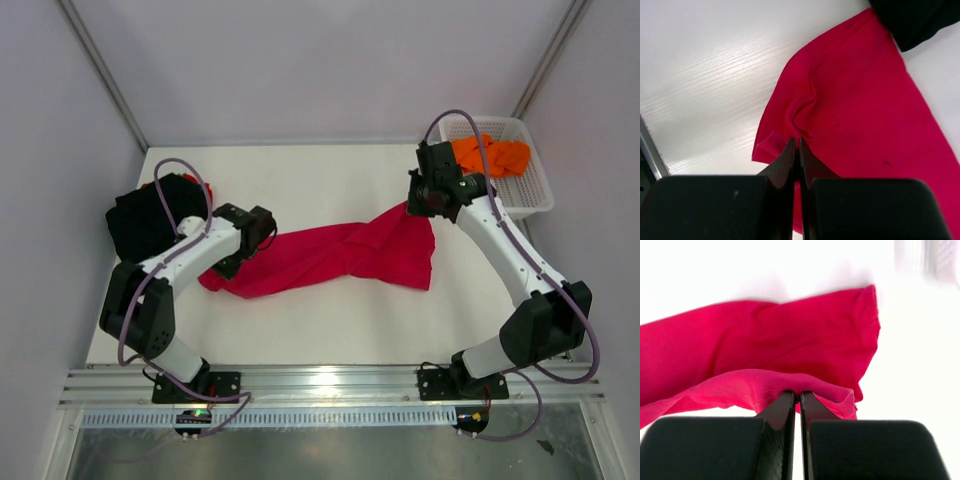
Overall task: Fold and stack the t-shirts
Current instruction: Fold the other side of the tshirt into a rectangle
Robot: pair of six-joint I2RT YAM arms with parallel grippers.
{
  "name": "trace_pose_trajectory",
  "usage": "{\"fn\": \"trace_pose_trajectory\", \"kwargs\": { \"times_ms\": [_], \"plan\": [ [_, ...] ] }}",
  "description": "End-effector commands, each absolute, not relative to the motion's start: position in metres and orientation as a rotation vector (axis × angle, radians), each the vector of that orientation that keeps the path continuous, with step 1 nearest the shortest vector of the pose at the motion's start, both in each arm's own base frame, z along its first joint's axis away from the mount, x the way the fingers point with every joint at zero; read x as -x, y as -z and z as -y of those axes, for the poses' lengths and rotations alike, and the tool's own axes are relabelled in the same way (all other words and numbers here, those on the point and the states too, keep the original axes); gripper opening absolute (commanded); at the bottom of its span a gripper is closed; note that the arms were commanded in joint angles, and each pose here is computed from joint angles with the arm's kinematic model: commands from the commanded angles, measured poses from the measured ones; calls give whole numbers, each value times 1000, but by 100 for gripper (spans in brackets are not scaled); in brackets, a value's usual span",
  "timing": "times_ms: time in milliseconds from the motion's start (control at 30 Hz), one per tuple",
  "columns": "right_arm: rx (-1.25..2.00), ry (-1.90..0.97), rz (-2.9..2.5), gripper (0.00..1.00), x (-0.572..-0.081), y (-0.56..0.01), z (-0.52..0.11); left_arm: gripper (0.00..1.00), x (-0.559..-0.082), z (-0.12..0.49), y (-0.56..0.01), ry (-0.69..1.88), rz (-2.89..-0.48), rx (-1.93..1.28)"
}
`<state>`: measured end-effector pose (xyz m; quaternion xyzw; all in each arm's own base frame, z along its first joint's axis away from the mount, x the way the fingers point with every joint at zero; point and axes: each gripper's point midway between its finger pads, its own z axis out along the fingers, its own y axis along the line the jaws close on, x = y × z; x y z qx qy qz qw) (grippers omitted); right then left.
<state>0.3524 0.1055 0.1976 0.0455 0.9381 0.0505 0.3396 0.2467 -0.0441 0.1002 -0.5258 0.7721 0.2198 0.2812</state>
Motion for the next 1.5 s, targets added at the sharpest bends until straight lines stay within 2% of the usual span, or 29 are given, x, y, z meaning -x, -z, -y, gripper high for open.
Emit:
{"fn": "trace_pose_trajectory", "kwargs": {
  "times_ms": [0,300,1000,1267,1467],
  "plan": [
    [-165,-31,-2364,3,-377,-224,-82,0,-221,11,-135,-864,-2044,1281],
    [-245,25,-2346,3,-386,-228,-56,0,-235,3,-161,-857,-1965,1234],
    [-245,109,-2350,3,-374,-228,-42,3,-286,-33,-193,-956,-1846,1150],
    [-279,147,-2396,3,-374,-203,-35,3,-290,-57,-168,-1040,-1964,1162],
    [-292,153,-2424,3,-377,-189,-36,3,-327,-54,-131,-1086,-2114,1058]
  ]
}}
